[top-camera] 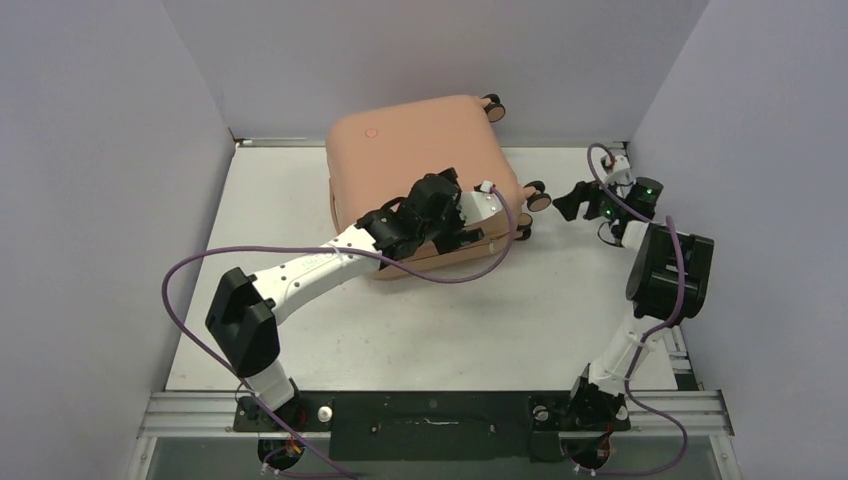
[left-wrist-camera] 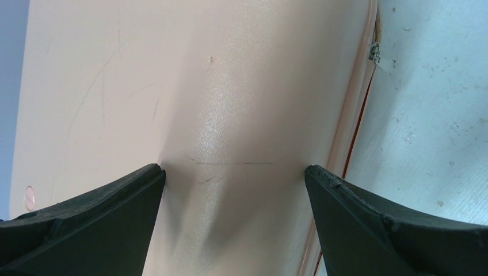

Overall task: Pack the luggage
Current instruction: Zip the luggage at the center of the board.

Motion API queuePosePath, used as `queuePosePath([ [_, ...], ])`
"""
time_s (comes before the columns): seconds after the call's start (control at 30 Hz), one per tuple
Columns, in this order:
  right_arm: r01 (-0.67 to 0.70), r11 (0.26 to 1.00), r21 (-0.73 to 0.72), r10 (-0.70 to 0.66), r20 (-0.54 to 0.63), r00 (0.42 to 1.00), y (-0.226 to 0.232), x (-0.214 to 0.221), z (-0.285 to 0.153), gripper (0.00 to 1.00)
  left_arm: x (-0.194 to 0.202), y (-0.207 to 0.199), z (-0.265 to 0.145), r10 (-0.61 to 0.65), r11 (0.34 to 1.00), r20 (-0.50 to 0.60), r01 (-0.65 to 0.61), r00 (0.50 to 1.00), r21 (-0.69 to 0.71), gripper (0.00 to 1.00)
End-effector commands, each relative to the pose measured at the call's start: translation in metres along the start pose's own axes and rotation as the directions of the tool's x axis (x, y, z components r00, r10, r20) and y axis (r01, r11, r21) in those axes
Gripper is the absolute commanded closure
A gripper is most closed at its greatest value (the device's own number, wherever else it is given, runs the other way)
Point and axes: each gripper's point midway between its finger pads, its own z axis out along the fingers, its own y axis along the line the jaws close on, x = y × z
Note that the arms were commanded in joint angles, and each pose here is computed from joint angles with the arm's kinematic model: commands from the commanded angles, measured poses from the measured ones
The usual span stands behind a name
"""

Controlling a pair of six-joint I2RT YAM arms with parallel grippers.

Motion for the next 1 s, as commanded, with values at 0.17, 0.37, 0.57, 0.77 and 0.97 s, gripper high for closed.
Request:
queuePosePath([
  [0.17,0.082,0.934,-0.347,-0.075,0.033,0.997,0.073,-0.014,0.062,0.09,0.012,0.028,-0.026,0.000,1.000,-0.010,0.000,1.000,0.018,0.04],
  [0.37,0.025,0.885,-0.465,-0.005,0.043,0.999,0.097,-0.018,0.076,0.10,0.015,0.024,-0.025,-0.003,0.999,-0.013,0.003,1.000,0.040,0.04],
  [0.57,-0.025,0.756,-0.654,0.122,0.102,0.987,0.139,-0.036,0.046,0.20,0.018,0.022,-0.026,0.001,0.999,-0.018,-0.001,1.000,0.048,0.04],
  [0.77,-0.050,0.649,-0.759,0.107,0.026,0.994,0.175,-0.018,0.012,0.40,0.016,0.037,-0.034,-0.011,0.999,-0.012,0.012,1.000,0.032,0.04],
  [0.97,-0.062,0.631,-0.774,0.095,-0.002,0.995,0.200,-0.007,-0.010,0.42,0.018,0.053,-0.051,-0.029,1.000,0.006,0.029,1.000,0.010,0.04],
])
